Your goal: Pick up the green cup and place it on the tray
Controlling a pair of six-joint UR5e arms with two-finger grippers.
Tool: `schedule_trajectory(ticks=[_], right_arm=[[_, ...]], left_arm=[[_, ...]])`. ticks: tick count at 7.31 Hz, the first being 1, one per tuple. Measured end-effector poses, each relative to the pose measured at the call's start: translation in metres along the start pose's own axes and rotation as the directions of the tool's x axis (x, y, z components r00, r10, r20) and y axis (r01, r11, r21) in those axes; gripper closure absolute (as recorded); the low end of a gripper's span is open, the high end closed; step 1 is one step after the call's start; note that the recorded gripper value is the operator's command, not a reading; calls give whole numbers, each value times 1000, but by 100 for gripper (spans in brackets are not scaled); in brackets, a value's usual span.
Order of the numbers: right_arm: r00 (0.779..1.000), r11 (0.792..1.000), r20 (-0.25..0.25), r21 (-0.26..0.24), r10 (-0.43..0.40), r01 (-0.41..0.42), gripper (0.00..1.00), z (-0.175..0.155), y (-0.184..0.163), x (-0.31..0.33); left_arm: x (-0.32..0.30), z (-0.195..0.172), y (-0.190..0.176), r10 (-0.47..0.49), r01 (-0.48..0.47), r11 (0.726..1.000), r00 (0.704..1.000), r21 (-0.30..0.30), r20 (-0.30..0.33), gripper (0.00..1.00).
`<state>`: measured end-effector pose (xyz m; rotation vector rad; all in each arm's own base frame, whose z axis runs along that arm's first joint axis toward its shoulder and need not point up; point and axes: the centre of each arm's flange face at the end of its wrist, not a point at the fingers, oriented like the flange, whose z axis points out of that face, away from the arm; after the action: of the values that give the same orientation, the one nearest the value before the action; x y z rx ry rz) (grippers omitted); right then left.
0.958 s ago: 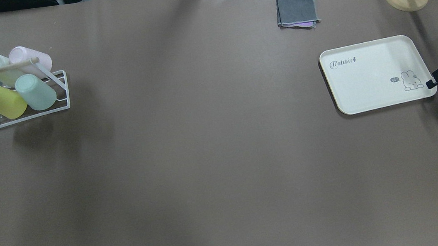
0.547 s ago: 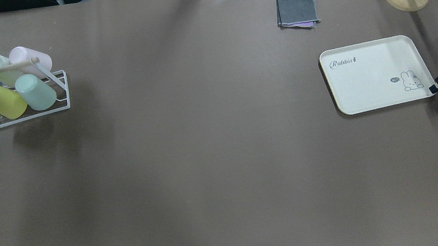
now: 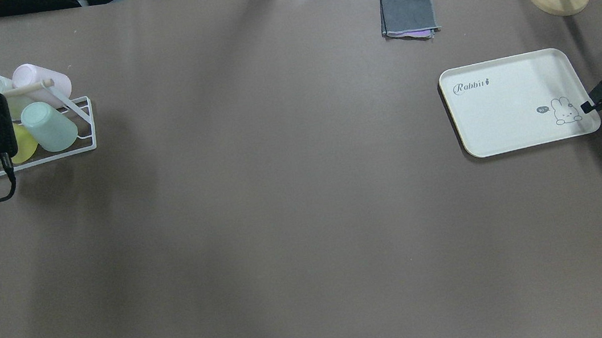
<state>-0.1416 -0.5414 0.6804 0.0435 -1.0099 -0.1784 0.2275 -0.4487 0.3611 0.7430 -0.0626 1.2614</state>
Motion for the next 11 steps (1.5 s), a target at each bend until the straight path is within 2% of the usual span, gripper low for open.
schedule_trajectory(ticks=[1,2,3,4,5,6,7,9,10,11], right_arm=[[1000,1000,-2,-3,7,-7,59,1,3,7],[1000,1000,-3,-6,15,-15,59,1,7,13],[1000,1000,-5,-6,19,-19,59,1,9,17],[1000,1000,-8,-8,23,-23,59,2,9,20],[1000,1000,-10,-11,27,-28,59,4,8,23],[999,999,-12,-13,30,-30,62,6,7,24],[999,999,-12,-13,30,-30,70,6,6,24],[1000,1000,-9,-9,26,-26,71,5,1,20],[1000,1000,-8,-8,25,-25,71,4,0,19],[1000,1000,-7,-7,24,-24,71,4,-1,19]], left_arm=[[15,-2,-19,104,-103,994,993,-26,53,1],[25,-3,-31,230,-225,972,968,-61,97,1],[33,-5,-42,354,-343,934,926,-102,131,1],[43,-7,-55,491,-465,868,854,-173,171,1],[51,-8,-66,618,-567,781,761,-262,195,1],[56,-1,-72,716,-642,690,671,-334,190,1],[60,17,-75,781,-684,616,597,-391,186,1],[71,61,-80,875,-749,478,450,-459,178,1],[75,76,-81,900,-768,432,396,-473,180,1],[80,88,-79,911,-775,411,372,-479,180,1]])
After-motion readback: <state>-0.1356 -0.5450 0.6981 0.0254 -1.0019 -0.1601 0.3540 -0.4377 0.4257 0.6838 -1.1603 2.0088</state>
